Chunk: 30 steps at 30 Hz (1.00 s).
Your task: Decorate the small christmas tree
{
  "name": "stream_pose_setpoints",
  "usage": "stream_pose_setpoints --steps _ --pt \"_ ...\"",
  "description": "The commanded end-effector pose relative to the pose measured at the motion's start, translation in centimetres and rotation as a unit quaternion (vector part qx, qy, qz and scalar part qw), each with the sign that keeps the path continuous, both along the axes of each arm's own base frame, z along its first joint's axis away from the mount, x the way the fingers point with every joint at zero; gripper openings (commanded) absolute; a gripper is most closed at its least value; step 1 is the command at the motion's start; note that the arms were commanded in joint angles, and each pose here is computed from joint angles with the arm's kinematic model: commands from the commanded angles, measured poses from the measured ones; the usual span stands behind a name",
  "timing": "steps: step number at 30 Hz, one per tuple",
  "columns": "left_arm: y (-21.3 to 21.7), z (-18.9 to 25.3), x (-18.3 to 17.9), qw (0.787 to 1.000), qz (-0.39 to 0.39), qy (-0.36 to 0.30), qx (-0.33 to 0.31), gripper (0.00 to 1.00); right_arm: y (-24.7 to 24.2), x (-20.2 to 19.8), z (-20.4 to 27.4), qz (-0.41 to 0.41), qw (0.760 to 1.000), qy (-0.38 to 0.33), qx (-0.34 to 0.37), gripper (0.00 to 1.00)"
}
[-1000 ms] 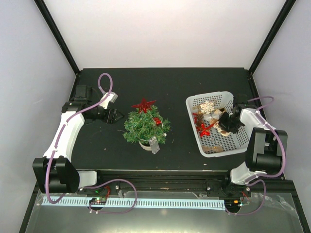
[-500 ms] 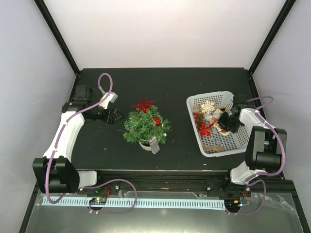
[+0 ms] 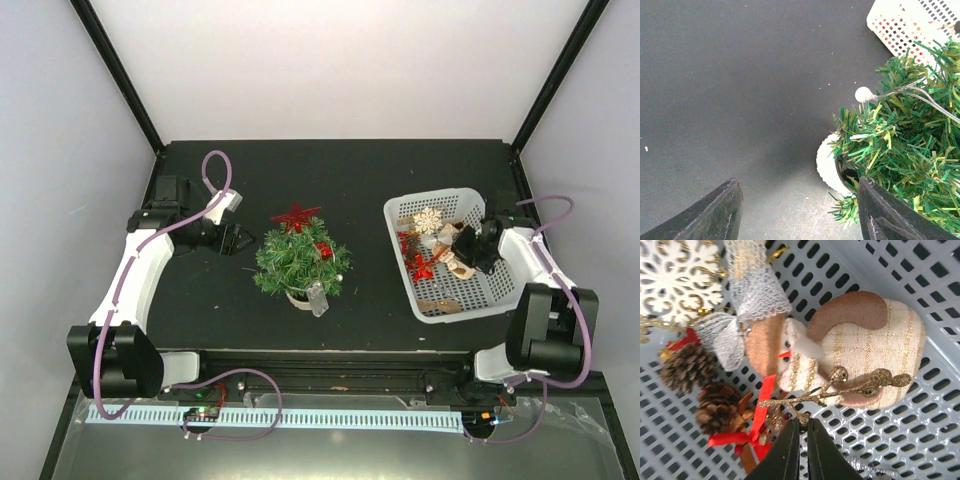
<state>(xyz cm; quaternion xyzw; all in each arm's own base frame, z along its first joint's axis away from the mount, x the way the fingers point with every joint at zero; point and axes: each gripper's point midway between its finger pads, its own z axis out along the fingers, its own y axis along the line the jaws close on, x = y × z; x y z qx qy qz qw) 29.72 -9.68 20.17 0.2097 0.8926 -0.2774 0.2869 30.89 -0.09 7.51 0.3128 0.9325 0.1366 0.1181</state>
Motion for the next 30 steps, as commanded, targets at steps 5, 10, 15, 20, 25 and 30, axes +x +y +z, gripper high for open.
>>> stream_pose_setpoints --steps 5,10,15,20,25,30 --pt "-0.1 1.3 0.4 1.000 -0.004 -0.021 -0.010 0.63 0.8 -1.3 4.9 0.014 0.999 -0.049 0.007 0.08" --pt "-0.2 1.7 0.4 1.000 -0.008 -0.024 -0.008 0.64 3.0 -3.4 8.2 0.058 0.995 -0.080 -0.001 0.08" --pt "-0.2 2.2 0.4 1.000 -0.011 -0.026 -0.008 0.63 7.6 -6.3 12.4 0.136 0.981 -0.136 0.004 0.08" --pt "-0.1 2.5 0.4 1.000 -0.012 -0.027 -0.005 0.63 12.6 -9.5 17.2 0.221 0.959 -0.178 0.003 0.08" --pt "-0.1 2.4 0.1 1.000 -0.015 -0.025 -0.001 0.63 17.5 -12.0 22.1 0.294 0.930 -0.218 0.015 0.08" --pt "0.0 3.6 -0.3 0.999 -0.021 -0.030 0.006 0.63 23.5 -13.9 26.3 0.380 0.894 -0.238 -0.010 0.07"
